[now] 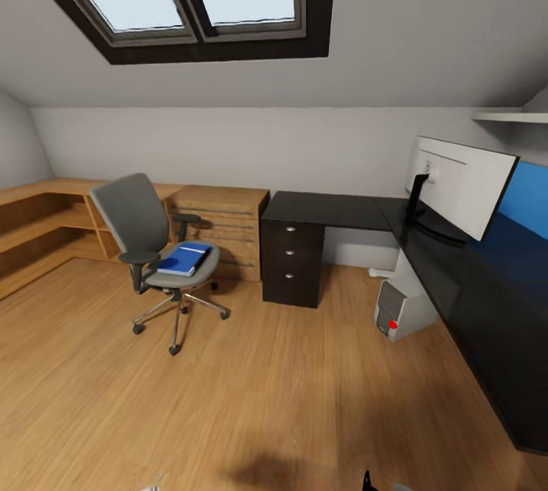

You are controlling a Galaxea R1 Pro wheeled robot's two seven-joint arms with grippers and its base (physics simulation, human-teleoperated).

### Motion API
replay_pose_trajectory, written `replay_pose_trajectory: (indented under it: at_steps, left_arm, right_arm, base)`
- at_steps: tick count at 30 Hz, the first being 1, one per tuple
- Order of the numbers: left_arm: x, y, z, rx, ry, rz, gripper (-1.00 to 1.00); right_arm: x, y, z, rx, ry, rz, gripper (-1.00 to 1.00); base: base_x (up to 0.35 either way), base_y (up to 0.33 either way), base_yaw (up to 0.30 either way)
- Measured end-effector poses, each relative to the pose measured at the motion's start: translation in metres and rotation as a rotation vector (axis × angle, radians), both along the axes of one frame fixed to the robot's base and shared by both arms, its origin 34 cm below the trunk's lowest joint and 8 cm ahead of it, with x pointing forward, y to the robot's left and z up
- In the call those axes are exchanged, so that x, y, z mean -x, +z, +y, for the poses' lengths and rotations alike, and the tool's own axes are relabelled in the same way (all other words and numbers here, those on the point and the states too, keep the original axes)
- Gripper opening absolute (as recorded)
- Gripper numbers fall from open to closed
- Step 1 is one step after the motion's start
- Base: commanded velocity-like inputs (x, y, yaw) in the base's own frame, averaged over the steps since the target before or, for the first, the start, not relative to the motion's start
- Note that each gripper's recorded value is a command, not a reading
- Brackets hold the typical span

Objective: In the bedroom, organize the workspace by keeping the computer under the desk, ensuring the monitor is on the desk, placing the keyboard on the desk next to the monitor, placing the mouse on the desk next to the keyboard, moving the folder from the swivel chair onto the desk next to the mouse, stacking the notebook on top of the folder with the pen on top of the notebook, and positioning the swivel chair next to the desk.

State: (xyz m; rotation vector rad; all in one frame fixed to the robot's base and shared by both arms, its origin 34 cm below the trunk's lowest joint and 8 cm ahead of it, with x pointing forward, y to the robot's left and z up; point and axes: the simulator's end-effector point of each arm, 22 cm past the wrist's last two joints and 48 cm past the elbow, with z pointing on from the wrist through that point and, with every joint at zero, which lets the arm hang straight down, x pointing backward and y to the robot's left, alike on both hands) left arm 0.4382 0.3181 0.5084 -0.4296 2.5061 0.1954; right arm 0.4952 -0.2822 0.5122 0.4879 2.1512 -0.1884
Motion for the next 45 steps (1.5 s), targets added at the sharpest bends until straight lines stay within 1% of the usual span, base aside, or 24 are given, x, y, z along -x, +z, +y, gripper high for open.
replay_pose_trajectory:
  at_steps: [2,3,4,7,11,17,19,24,28,31,32,36,40,45]
  left_arm:
    - [0.005,-0.001,0.007,-0.012,0.012,0.002,1.00]
    - [0.013,-0.004,0.020,-0.042,0.033,-0.009,1.00]
    - [0.015,-0.003,0.025,-0.055,0.042,-0.021,1.00]
    - [0.016,0.002,0.026,-0.063,0.053,-0.039,1.00]
    - [0.019,0.006,0.018,-0.054,0.060,-0.042,1.00]
    - [0.030,0.008,0.010,-0.053,0.060,-0.015,1.00]
    - [0.035,0.007,0.000,-0.043,0.061,-0.003,1.00]
    - [0.037,0.014,-0.005,-0.038,0.061,0.002,1.00]
    - [0.042,0.017,-0.007,-0.037,0.059,0.018,1.00]
    - [0.046,0.014,-0.013,-0.030,0.058,0.026,1.00]
    - [0.048,0.012,-0.020,-0.030,0.047,0.030,1.00]
    - [0.051,0.011,-0.020,-0.056,0.010,0.036,1.00]
    - [0.053,0.009,-0.019,-0.071,-0.014,0.041,1.00]
    - [0.055,0.008,-0.027,-0.068,-0.027,0.046,1.00]
  right_arm:
    - [0.014,-0.003,-0.001,0.001,0.000,0.022,1.00]
    - [0.032,-0.009,-0.004,0.003,-0.005,0.046,1.00]
    - [0.040,-0.011,-0.005,0.006,-0.001,0.057,1.00]
    - [0.053,-0.011,-0.005,0.012,0.010,0.074,1.00]
    - [0.063,-0.007,-0.002,0.023,0.044,0.089,1.00]
    - [0.066,0.002,-0.005,0.043,0.076,0.093,1.00]
    - [0.066,0.006,-0.009,0.051,0.081,0.095,1.00]
    - [0.066,0.015,-0.011,0.055,0.083,0.095,1.00]
    - [0.066,0.022,-0.015,0.059,0.080,0.095,1.00]
    - [0.066,0.022,-0.016,0.059,0.074,0.095,1.00]
    - [0.066,0.022,-0.016,0.058,0.070,0.094,1.00]
    - [0.066,0.022,-0.016,0.056,0.067,0.094,1.00]
    - [0.066,0.022,-0.016,0.055,0.066,0.094,1.00]
    - [0.066,0.022,-0.016,0.056,0.066,0.094,1.00]
  base:
    - [-0.184,0.000,-0.002]
    - [-0.276,0.000,-0.001]
    - [-0.288,0.000,0.000]
    - [-0.309,0.000,0.000]
    - [-0.326,0.000,0.000]
    - [-0.334,0.000,0.000]
    - [-0.316,0.000,0.000]
    - [-0.185,0.000,0.000]
    - [-0.034,0.000,0.000]
    - [-0.011,0.000,-0.006]
    - [-0.003,0.000,-0.046]
    - [-0.001,0.000,-0.161]
    - [0.000,-0.042,-0.233]
    - [0.000,-0.226,-0.173]
